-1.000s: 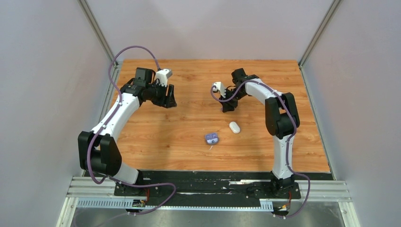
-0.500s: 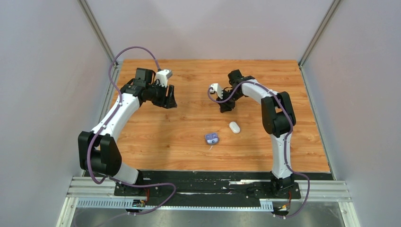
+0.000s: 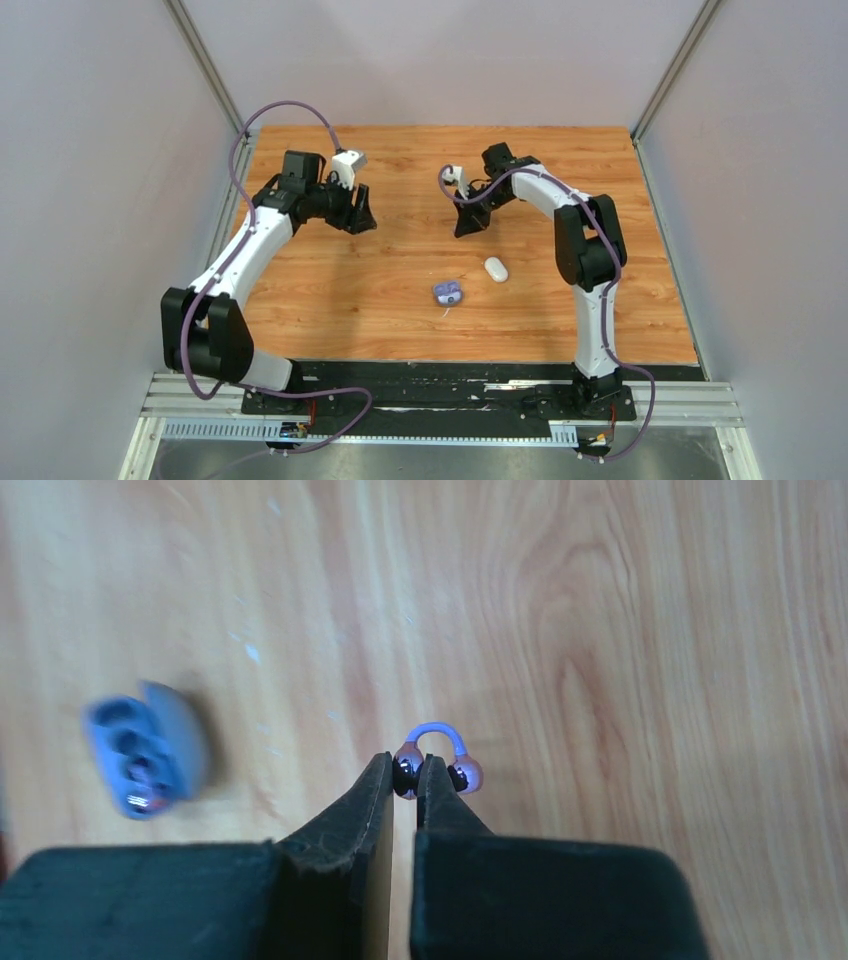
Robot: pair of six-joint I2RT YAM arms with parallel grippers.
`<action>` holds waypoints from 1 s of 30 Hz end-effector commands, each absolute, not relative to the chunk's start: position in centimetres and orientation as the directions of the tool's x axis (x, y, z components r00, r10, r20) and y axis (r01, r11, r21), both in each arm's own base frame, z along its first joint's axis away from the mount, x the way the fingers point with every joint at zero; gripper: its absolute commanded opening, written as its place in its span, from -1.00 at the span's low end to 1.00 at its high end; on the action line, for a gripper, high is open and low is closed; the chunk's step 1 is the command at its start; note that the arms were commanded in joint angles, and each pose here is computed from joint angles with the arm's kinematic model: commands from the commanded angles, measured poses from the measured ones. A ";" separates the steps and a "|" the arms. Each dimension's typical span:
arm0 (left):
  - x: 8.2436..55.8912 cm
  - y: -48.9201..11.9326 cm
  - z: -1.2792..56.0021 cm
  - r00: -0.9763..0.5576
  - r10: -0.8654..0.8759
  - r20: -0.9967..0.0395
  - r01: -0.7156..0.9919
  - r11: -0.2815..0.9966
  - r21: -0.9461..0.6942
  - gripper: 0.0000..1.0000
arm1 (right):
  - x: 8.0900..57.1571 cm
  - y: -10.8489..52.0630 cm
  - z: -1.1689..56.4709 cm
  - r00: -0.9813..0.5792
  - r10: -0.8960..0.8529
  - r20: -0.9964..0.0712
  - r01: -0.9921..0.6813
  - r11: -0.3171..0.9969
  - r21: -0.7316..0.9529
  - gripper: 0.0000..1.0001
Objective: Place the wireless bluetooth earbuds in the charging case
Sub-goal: Pick up the earbud from the center of the board.
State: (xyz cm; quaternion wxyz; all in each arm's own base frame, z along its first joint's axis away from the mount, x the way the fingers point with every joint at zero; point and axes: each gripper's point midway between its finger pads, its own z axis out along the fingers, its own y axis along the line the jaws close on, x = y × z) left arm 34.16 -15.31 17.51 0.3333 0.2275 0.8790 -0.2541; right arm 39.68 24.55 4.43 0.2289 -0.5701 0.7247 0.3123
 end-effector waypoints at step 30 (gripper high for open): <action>30.1 -27.4 30.4 0.432 0.269 -0.861 0.871 0.125 0.475 0.08 | 28.6 27.3 31.7 -0.709 -0.375 -0.598 -0.432 -0.439 0.788 -1.00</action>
